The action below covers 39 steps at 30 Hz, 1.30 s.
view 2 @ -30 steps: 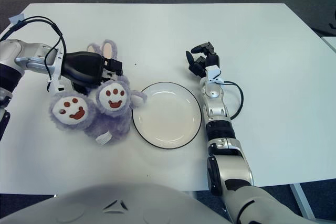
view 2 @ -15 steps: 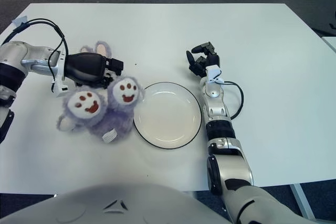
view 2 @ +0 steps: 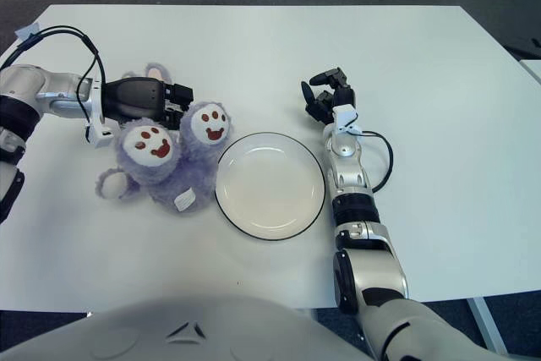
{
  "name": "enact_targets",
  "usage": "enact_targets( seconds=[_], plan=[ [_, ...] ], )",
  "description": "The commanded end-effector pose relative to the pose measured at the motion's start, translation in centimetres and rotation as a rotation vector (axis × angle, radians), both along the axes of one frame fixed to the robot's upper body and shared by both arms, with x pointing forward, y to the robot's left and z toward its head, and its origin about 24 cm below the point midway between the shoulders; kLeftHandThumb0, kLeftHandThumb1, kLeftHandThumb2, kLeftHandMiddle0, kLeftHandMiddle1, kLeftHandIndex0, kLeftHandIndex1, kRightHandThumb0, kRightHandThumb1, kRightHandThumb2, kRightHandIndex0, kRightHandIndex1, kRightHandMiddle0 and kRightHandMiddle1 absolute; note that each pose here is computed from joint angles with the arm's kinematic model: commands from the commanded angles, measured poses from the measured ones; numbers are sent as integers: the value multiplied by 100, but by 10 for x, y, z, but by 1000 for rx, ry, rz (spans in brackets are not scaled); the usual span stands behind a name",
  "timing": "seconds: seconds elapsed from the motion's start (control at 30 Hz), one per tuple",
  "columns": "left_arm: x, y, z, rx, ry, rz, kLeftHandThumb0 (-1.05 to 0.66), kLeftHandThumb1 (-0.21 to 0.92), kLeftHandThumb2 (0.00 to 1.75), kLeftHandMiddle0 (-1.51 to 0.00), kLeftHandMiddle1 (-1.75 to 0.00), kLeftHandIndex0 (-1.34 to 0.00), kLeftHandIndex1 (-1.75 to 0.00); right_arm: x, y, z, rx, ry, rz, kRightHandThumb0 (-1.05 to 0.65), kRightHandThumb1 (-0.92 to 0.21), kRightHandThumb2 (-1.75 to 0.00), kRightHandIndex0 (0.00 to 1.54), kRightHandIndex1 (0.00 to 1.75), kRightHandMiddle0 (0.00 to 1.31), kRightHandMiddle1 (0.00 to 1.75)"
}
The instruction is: Put the doll into the plate.
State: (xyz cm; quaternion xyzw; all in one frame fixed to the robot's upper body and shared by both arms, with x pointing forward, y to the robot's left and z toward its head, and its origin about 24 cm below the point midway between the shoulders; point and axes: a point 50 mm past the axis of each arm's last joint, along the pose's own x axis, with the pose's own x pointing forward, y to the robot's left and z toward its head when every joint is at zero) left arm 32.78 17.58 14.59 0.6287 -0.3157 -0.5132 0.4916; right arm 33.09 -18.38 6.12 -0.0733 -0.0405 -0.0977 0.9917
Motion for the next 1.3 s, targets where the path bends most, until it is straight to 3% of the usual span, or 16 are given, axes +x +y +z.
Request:
enact_targets(
  seconds=[0.0,0.23,0.67,1.27],
  plan=[
    [6,5,0,44,26,64,-1,56,78,-61,-151,-58,-127,-9,-7,-27,2,137,-22,-37,-84,-53,82,175,37,163],
    [12,11,6,50,26,137,0,52,87,-62,-150,-54,-138,-9,-8,-27,-1,145,-25,-37,-83,-53,82,175,37,163],
    [28,25,14,103,45,339,0,39,122,-54,-173,-39,-170,-8,-8,-28,1,159,-26,-37,-83,-54,82,175,37,163],
    [45,30,14,12,16,556,0,35,128,-58,-172,-39,-175,-9,-7,-28,-2,171,-25,-37,-83,-54,82,175,36,163]
  ],
)
